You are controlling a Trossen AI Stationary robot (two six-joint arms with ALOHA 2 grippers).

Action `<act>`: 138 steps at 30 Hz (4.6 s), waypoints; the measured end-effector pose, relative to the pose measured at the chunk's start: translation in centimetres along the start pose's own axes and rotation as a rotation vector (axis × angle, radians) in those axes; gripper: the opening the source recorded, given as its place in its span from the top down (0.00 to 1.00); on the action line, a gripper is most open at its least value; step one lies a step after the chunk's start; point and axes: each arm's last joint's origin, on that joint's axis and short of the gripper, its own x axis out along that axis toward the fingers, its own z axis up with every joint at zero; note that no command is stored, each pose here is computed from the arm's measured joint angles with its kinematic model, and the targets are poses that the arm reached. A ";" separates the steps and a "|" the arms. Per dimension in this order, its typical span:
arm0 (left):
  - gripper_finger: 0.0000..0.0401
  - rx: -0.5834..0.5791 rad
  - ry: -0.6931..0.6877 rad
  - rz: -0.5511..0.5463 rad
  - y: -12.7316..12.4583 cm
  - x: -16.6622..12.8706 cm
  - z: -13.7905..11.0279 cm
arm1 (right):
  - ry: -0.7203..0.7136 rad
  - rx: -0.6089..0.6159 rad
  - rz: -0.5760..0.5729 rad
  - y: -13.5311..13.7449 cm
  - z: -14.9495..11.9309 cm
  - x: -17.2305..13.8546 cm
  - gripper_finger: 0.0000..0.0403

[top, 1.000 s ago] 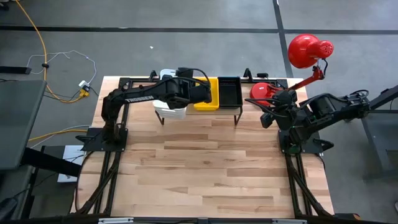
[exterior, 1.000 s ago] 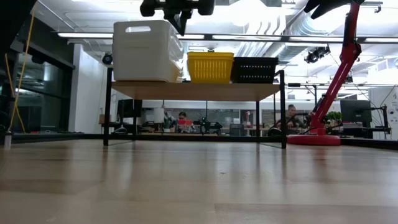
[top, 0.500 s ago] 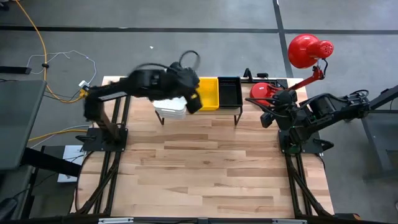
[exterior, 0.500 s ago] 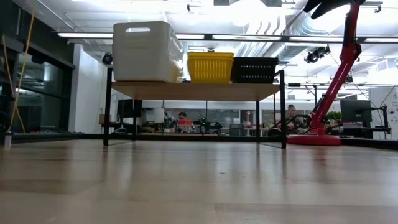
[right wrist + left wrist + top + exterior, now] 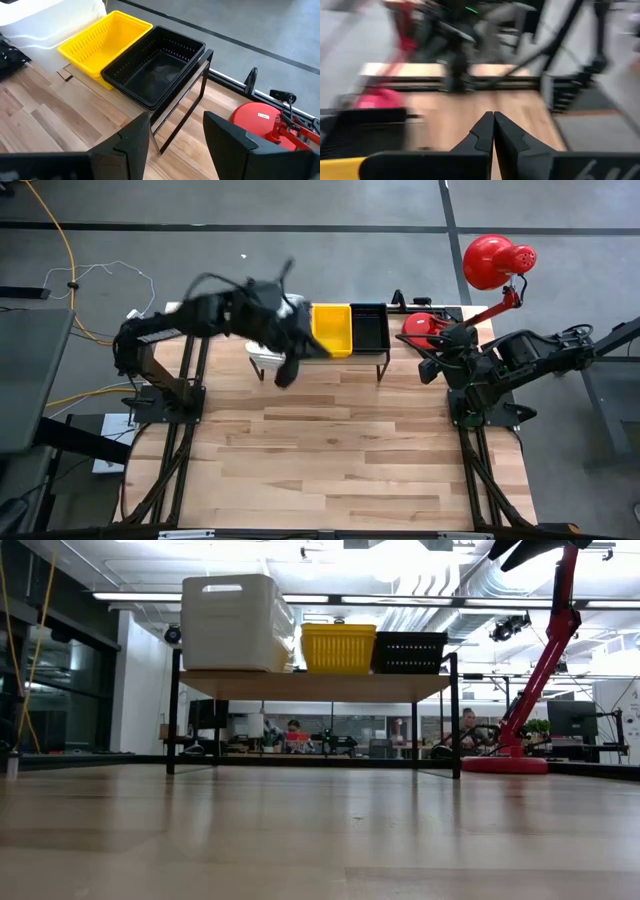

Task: Stack baskets on shelf by color
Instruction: Adjust the stacked white bins, then return to Home Position

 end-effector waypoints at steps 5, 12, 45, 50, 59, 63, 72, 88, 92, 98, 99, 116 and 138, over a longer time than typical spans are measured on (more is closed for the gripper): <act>1.00 -0.042 0.048 -0.184 -1.8 3.7 -4.0 | -0.002 0.017 -0.001 0.0 0.0 0.0 0.57; 1.00 -0.006 0.169 -0.278 -4.9 3.9 -7.8 | -0.003 0.029 -0.002 0.0 0.0 0.0 0.57; 1.00 -0.185 0.134 0.428 -5.8 -2.9 -22.8 | -0.022 0.070 -0.014 0.0 0.1 0.0 0.57; 1.00 -0.131 0.134 0.517 -5.0 -1.2 -23.4 | -0.022 0.096 -0.013 0.0 0.1 0.0 0.57; 1.00 -0.115 0.072 0.665 -3.9 1.4 -23.2 | -0.018 0.079 -0.036 0.8 -0.1 0.6 0.57; 1.00 -0.123 0.047 0.701 -3.5 2.4 -23.1 | 0.000 0.058 -0.047 1.5 -0.3 1.0 0.57; 1.00 -0.123 -0.050 0.743 -3.0 3.8 -22.3 | 0.020 0.038 -0.057 2.1 -0.6 1.5 0.57; 1.00 -0.048 -0.264 0.472 -4.5 -7.3 -15.1 | 0.040 -0.025 0.023 1.4 -0.2 0.7 0.57; 1.00 -0.185 -0.365 0.528 -4.0 -11.0 -15.3 | 0.026 -0.045 0.071 1.5 0.1 0.5 0.57; 1.00 -0.149 -0.463 0.379 -4.0 -15.3 -15.7 | 0.026 -0.141 0.186 2.2 0.6 0.3 0.57; 1.00 -0.127 -0.475 0.353 -4.1 -15.9 -15.8 | 0.020 -0.160 0.191 2.3 0.6 0.2 0.57; 1.00 -0.176 -0.605 0.122 -2.7 -11.7 -26.5 | 0.087 -0.043 0.232 2.3 0.4 0.2 0.57; 1.00 -0.349 -0.655 0.035 -1.8 -7.7 -35.4 | 0.153 0.048 0.438 -0.4 0.6 -2.4 0.98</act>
